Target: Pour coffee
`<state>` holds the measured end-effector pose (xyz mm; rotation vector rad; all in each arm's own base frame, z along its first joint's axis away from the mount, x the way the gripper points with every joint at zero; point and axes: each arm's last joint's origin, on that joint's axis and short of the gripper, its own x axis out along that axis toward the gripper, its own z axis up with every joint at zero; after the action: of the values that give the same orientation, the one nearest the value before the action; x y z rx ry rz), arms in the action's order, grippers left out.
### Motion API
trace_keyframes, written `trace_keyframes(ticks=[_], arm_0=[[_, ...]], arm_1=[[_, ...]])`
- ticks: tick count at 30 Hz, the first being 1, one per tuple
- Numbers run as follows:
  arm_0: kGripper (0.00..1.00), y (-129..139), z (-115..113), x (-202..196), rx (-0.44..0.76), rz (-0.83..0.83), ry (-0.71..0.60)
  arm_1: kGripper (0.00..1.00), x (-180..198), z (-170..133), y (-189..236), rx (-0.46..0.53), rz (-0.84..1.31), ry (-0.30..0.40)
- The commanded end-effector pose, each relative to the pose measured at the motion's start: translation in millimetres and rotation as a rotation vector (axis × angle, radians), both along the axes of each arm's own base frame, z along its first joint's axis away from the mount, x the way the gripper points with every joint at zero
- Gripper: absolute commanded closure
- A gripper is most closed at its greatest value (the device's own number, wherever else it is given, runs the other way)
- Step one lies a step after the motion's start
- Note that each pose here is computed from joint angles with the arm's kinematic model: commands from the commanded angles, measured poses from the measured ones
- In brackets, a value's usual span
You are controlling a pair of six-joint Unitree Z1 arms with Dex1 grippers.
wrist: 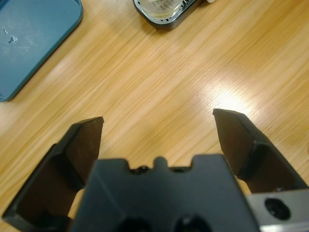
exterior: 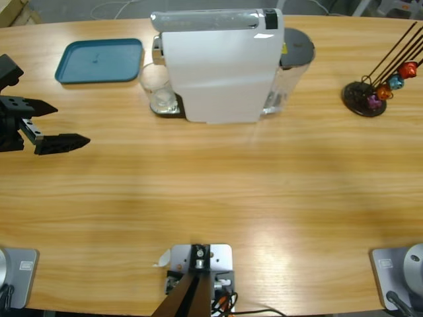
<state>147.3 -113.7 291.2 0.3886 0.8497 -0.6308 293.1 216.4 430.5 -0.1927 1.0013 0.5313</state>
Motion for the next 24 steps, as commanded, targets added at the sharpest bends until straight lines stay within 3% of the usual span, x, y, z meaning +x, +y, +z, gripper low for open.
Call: trace_keyframes(ticks=[1, 24], arm_0=[[0.004, -5.7, -4.4, 5.3, 0.029, -0.014, 0.006], [0.004, -7.5, -6.5, 8.6, 0.033, -0.010, 0.010]], arm_1=[[1.000, 18.9, -29.0, 12.9, -0.021, 0.004, 0.082], [1.000, 32.9, -47.4, 21.0, -0.049, -0.002, 0.106]])
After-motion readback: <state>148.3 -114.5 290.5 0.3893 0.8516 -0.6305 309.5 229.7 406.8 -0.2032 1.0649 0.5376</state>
